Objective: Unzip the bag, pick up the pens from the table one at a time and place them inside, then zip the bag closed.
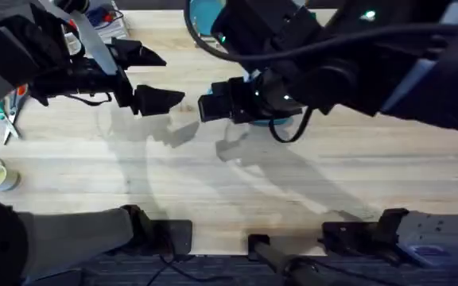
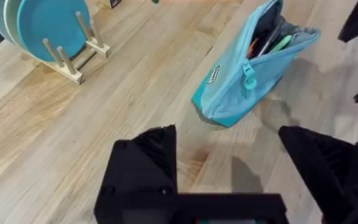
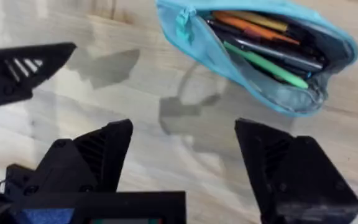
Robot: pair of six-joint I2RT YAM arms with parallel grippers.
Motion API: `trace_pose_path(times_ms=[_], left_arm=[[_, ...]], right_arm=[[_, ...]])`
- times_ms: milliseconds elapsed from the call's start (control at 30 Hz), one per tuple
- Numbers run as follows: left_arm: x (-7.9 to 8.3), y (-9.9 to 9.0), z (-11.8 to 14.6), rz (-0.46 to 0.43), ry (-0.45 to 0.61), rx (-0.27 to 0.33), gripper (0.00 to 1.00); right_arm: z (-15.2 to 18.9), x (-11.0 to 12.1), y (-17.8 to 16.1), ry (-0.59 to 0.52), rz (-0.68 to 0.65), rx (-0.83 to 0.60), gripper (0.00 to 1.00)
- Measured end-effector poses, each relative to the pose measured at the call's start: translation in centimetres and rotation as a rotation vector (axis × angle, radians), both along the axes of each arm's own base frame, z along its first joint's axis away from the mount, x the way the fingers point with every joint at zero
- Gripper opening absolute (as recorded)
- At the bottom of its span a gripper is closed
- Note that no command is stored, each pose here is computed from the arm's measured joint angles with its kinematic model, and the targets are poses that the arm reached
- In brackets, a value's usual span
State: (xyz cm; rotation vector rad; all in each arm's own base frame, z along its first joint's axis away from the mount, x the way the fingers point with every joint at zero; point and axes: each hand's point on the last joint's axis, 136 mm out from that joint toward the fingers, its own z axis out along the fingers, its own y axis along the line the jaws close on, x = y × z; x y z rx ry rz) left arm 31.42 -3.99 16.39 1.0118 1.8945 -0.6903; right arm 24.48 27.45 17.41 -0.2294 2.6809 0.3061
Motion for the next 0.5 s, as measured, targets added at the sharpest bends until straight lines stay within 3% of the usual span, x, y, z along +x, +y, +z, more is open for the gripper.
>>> trace_pose_path(times_ms=[500], left_arm=[[0.0,0.0,0.0,0.0,0.0,0.0,0.993]], right_arm=[[-2.3,2.0,2.0,-0.021,-0.009,-0.006,0.998]])
